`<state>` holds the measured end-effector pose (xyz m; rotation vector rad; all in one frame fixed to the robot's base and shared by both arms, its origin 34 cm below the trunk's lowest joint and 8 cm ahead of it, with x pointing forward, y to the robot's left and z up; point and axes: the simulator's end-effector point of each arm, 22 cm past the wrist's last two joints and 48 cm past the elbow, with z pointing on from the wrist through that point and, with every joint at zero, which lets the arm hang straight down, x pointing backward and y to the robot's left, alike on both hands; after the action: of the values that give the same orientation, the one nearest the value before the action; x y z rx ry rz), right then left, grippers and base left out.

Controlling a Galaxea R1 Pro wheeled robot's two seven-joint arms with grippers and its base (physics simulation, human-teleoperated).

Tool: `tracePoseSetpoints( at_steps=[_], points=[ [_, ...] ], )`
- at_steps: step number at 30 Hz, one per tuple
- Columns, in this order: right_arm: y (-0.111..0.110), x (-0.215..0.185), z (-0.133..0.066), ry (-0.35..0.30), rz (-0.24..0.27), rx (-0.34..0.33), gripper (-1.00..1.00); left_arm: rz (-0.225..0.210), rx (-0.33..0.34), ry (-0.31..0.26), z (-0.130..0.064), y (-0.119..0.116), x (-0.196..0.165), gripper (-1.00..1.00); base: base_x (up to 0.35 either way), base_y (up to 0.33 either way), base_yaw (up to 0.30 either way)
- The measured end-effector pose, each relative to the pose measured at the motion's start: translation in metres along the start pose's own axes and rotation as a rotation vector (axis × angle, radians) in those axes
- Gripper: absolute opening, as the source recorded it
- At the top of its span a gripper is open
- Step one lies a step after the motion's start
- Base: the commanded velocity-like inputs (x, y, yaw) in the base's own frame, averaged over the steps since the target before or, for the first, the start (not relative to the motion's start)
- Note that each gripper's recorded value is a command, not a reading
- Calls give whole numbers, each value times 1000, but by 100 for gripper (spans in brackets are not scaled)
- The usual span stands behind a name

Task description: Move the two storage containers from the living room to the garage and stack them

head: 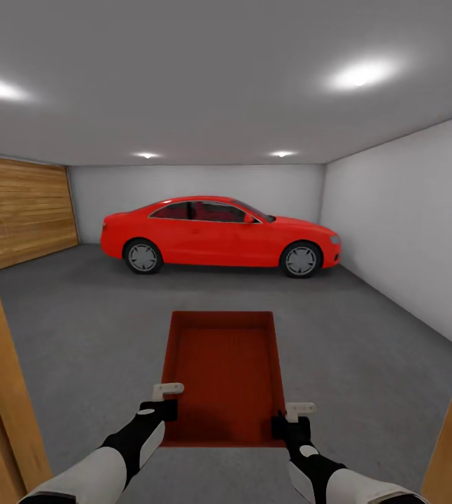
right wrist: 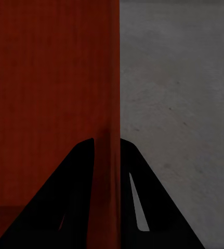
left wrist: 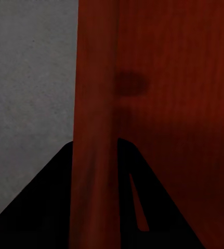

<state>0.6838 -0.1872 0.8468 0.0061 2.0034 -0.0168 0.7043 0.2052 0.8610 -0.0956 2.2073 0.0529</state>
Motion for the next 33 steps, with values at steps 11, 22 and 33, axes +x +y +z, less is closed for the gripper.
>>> tracePoseSetpoints(
  at_steps=[11, 22, 33],
  points=[
    [0, 0, 0, 0, 0, 0, -100, 0, 0, 0, 0, 0, 0, -100, 0, -8, 0],
    [0, 0, -1, 0, 2, 0, -100, 1, 0, 0, -1, 0, 0, -100, 231, 0, 0],
    [0, 1, -1, 4, 3, 0, -100, 2, -1, 4, -1, 0, 1, -100, 320, 0, 0]
  ],
)
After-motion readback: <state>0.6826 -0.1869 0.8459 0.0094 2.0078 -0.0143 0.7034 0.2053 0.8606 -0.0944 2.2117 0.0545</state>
